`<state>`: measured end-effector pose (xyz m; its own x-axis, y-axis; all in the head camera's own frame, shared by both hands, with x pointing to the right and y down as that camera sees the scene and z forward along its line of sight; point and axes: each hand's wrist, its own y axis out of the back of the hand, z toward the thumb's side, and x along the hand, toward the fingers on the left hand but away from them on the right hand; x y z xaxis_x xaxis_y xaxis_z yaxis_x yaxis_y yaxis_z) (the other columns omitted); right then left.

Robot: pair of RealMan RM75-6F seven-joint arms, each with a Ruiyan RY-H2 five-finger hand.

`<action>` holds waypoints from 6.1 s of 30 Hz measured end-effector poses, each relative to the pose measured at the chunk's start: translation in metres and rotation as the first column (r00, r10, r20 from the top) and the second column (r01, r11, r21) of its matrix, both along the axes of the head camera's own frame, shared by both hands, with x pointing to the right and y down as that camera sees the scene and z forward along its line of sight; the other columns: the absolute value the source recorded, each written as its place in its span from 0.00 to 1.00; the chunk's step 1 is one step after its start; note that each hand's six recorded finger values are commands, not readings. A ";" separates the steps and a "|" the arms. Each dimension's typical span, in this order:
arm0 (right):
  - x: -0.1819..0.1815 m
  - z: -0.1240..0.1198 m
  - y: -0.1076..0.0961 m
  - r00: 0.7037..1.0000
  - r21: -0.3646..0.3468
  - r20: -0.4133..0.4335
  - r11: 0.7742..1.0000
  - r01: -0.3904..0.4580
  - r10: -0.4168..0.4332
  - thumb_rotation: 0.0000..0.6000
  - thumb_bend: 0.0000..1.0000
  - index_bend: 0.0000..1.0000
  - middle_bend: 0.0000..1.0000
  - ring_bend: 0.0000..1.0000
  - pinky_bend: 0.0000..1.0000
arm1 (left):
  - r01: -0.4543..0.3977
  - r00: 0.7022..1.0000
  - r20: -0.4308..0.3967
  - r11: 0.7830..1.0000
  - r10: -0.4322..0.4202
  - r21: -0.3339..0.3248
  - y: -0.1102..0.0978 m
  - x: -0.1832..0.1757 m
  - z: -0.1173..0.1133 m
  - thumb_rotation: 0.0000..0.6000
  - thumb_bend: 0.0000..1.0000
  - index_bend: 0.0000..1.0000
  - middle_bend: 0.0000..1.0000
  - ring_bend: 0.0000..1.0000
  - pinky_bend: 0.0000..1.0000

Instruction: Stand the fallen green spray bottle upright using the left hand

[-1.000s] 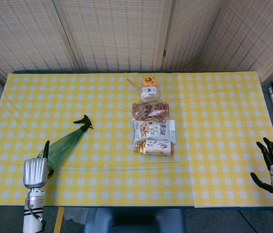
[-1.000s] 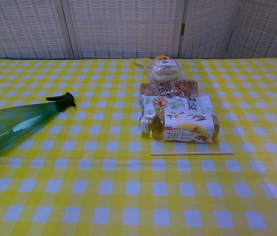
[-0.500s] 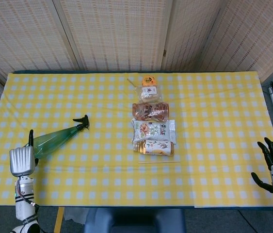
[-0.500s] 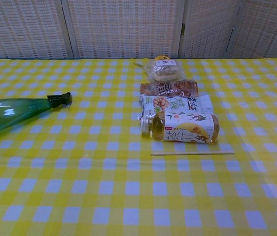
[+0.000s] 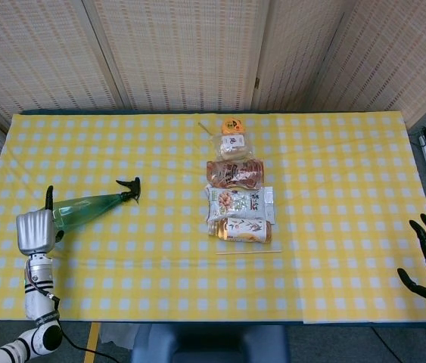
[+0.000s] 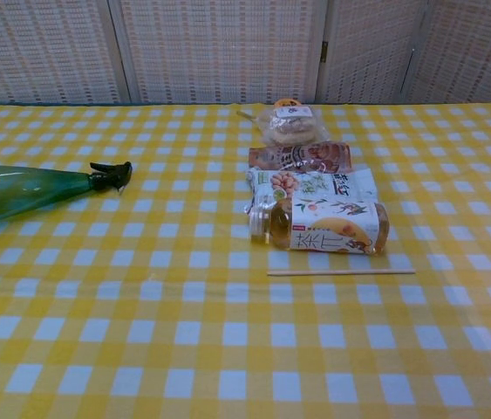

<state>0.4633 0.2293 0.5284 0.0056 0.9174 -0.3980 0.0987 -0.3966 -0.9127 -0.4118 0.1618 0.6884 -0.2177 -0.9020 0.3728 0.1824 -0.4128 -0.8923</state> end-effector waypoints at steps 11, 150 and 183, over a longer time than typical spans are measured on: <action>0.000 -0.006 0.002 0.999 -0.006 0.042 1.000 0.009 -0.009 1.00 0.31 0.00 0.00 0.00 0.00 | -0.070 0.882 -0.471 0.981 -0.024 -0.181 0.006 0.126 -0.034 1.00 0.15 0.26 1.00 1.00 1.00; 0.011 -0.009 -0.003 0.995 -0.049 0.100 0.998 -0.026 0.031 1.00 0.31 0.00 0.00 0.00 0.00 | 0.427 0.744 -0.560 0.904 -0.365 -0.021 -0.074 0.007 -0.087 1.00 0.39 0.80 1.00 1.00 1.00; 0.011 -0.010 -0.002 0.995 -0.051 0.093 0.998 -0.030 0.035 1.00 0.30 0.00 0.00 0.00 0.00 | 0.421 0.728 -0.583 0.906 -0.360 -0.034 -0.075 0.005 -0.090 1.00 0.16 0.35 1.00 1.00 1.00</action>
<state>0.4746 0.2277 0.5183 0.0156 0.8968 -0.4422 0.1963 -0.4364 -0.8781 -0.4072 0.0865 0.5988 -0.3369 -0.8215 0.4601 -0.5237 -0.2426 -0.8166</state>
